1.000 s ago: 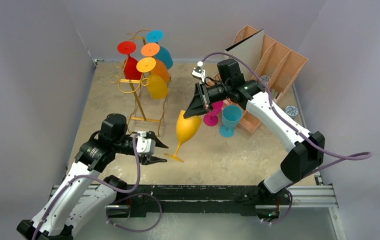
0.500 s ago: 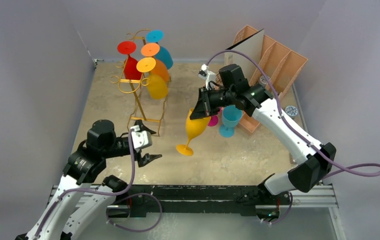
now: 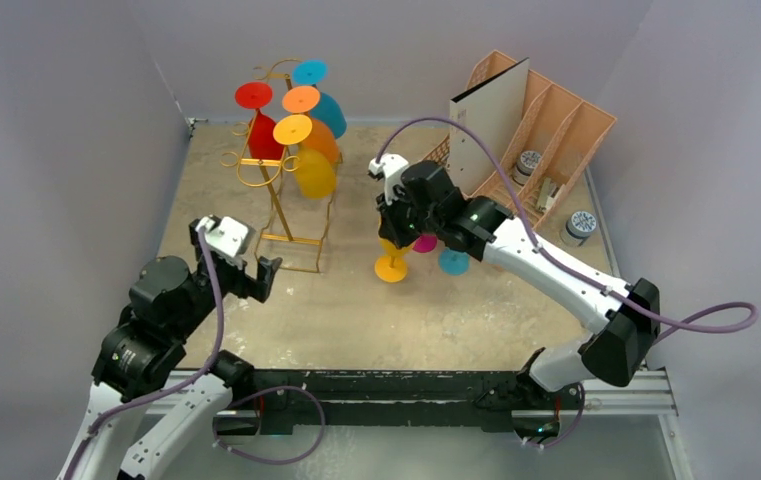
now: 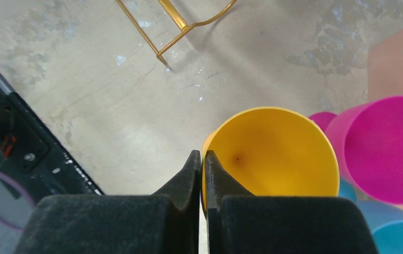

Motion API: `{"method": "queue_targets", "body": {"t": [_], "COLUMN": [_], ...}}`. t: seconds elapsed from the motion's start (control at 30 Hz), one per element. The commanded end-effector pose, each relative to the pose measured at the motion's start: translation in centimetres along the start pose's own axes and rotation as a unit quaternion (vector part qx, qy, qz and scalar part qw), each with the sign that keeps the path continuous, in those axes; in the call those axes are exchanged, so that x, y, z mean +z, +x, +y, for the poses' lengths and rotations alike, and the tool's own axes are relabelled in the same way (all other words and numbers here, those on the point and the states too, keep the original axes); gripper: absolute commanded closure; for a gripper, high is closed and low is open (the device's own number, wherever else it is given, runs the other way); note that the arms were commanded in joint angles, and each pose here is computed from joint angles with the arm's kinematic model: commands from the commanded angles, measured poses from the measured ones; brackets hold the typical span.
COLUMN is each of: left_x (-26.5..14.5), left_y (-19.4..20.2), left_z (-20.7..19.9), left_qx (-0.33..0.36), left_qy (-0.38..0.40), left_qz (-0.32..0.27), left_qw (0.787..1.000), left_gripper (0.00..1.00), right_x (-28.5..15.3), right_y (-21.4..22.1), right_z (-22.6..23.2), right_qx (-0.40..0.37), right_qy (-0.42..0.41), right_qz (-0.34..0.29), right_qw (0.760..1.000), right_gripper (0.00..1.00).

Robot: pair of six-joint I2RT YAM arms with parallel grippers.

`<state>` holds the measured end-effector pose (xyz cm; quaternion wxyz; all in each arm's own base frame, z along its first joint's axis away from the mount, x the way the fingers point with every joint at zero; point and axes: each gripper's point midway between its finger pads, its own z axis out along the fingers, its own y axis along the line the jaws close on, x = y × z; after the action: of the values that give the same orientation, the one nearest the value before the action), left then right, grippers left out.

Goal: Take the wine glass off the wine glass rack
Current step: Place the wine glass at the center of the board.

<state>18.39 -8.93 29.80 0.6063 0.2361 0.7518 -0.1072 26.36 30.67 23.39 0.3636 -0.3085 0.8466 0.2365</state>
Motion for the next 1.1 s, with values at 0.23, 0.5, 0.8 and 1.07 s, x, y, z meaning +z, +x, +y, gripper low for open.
{"method": "queue_targets", "body": {"t": [0.23, 0.5, 0.8, 1.07], "left_x": [-1.1, 0.2, 1.0, 3.1], "left_y": [0.3, 0.4, -1.3, -1.7], "left_z": [5.2, 6.8, 7.6, 9.7], "left_qx": [-0.005, -0.045, -0.076, -0.142], "left_qy": [-0.147, -0.209, -0.225, -0.192], "left_qz": [0.072, 0.1, 0.092, 0.106], "left_qw": [0.986, 0.972, 0.967, 0.965], "left_gripper": [0.04, 0.0, 0.0, 0.0], "right_x": [4.5, 7.9, 10.0, 10.5], "right_y": [-3.9, -3.3, -4.0, -5.5], "right_z": [0.9, 1.1, -0.4, -2.4], "right_qx": [-0.138, -0.171, -0.2, -0.184], "right_qy": [0.023, 0.01, 0.045, 0.057], "right_qz": [-0.109, -0.077, -0.061, -0.063], "right_qw": [0.984, 0.982, 0.977, 0.979], "right_gripper": [1.0, 1.0, 1.0, 1.0]}}
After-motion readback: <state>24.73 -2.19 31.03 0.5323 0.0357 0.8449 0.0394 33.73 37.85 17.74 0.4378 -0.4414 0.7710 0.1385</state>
